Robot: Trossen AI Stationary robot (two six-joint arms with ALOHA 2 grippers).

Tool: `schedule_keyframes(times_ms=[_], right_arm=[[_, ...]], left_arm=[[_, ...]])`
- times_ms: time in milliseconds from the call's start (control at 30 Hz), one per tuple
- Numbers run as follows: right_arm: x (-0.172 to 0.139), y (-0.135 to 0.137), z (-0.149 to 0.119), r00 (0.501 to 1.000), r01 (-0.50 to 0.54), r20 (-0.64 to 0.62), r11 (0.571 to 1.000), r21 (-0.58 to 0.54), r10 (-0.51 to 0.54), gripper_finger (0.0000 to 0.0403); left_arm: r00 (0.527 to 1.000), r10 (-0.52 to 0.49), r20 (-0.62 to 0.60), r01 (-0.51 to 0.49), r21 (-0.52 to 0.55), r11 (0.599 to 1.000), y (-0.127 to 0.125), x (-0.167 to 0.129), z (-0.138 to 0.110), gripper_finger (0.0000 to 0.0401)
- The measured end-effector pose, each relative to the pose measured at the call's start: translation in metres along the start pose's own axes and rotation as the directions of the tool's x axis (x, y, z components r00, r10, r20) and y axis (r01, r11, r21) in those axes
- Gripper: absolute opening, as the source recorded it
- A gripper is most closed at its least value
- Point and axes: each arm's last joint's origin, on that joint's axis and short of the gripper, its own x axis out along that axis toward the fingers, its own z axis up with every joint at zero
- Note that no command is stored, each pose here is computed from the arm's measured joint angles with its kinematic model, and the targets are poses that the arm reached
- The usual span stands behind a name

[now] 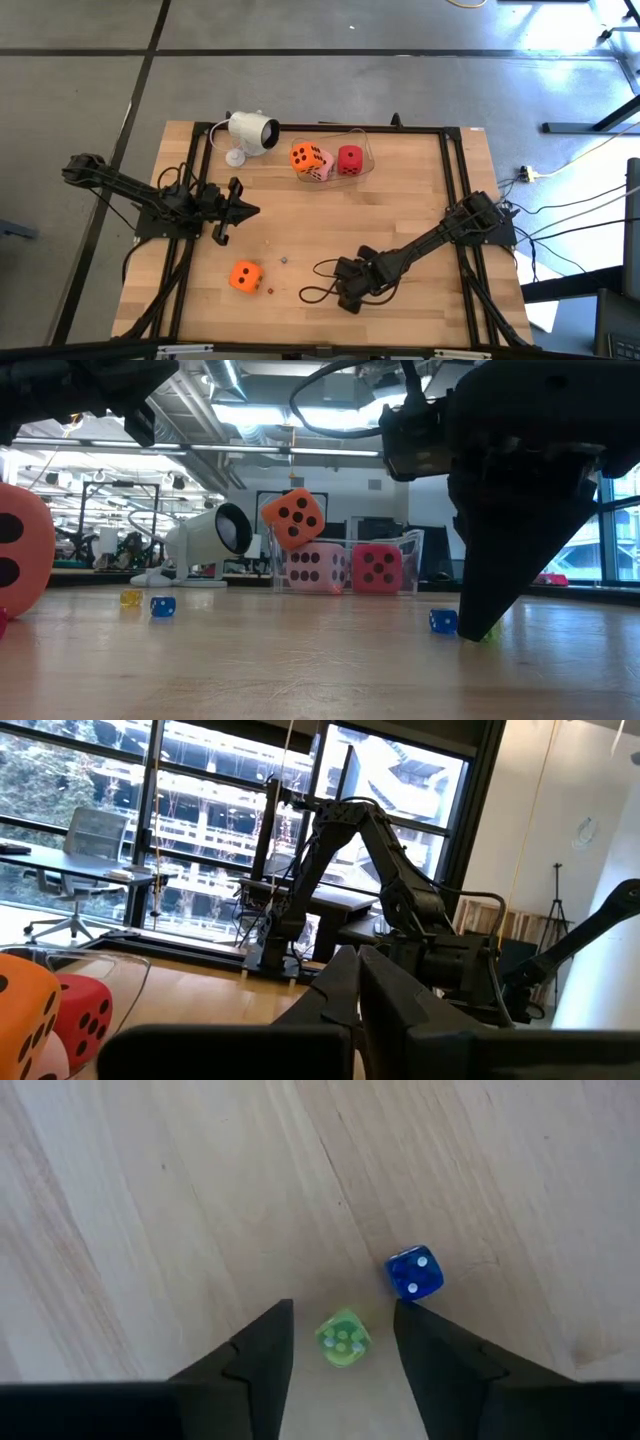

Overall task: Pick & Place Dice
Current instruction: Put the small green die into the transparent bin

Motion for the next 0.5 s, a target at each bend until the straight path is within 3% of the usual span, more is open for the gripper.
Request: schedule_keyframes(times_ms=[233, 500], right_arm=[[0.0000, -0.0004, -0.0003, 1.000, 0.003, -0.005, 0.998, 0.066, -0.003, 0.0168], [0.0001, -0.0008, -0.0012, 1.000, 0.001, -0.022, 0.999, 0.036, 0.000, 0.0142]], left_arm=[[1.000, 0.000, 0.000, 0.000, 0.000, 1.000, 0.0000, 0.0000, 0.0000, 0.0012], [1.000, 0.000, 0.000, 0.000, 0.000, 1.000, 0.0000, 0.0000, 0.0000, 0.0009]])
